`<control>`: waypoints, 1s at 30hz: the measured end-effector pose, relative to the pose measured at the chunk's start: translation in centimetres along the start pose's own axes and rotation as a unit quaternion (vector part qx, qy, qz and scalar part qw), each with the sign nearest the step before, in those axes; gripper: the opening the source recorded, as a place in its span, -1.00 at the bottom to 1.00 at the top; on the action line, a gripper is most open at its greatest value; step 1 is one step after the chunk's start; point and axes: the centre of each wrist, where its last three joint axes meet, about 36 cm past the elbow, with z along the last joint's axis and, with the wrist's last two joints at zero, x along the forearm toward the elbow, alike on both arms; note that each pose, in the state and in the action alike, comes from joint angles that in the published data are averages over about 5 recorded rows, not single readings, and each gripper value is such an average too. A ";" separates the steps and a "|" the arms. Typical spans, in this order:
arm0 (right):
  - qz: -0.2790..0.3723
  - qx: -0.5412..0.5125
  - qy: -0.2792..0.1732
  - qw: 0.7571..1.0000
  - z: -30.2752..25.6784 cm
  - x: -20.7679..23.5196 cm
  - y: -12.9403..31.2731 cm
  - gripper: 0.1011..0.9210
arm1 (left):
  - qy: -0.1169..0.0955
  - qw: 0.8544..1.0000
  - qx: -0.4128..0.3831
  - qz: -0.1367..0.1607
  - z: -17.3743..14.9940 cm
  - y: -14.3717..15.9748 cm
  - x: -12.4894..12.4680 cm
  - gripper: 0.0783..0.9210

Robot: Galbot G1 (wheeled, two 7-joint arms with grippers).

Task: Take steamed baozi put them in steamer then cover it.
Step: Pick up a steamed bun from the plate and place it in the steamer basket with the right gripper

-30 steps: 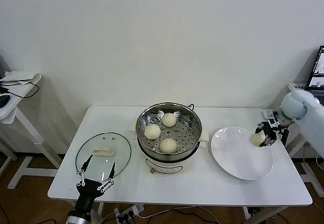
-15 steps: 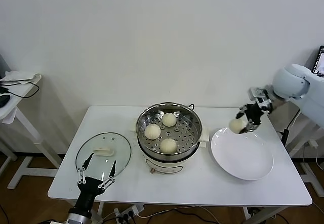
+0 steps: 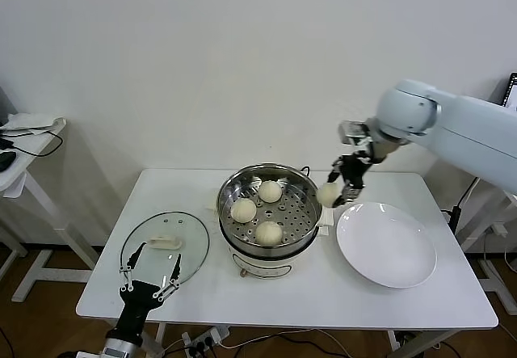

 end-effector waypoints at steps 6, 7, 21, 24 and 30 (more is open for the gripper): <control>-0.011 0.016 0.009 1.000 -3.4 -1.6 -1.5 0.28 | 0.001 1.000 0.002 -0.002 0.3 0.2 -0.2 0.77; -0.012 0.017 0.011 1.000 -3.7 -1.9 -1.8 0.28 | 0.001 1.000 0.002 -0.002 0.3 0.3 -0.2 0.77; -0.027 0.019 0.041 0.999 -5.1 -7.0 -3.9 0.28 | 0.005 1.000 0.003 -0.006 0.6 0.9 -0.4 0.77; -0.031 0.020 0.046 0.998 -5.2 -7.8 -4.0 0.28 | 0.006 1.000 0.003 -0.006 0.6 1.0 -0.3 0.77; -0.037 0.022 0.055 0.998 -5.3 -9.2 -4.0 0.28 | 0.006 1.000 0.004 -0.007 0.6 1.0 -0.3 0.77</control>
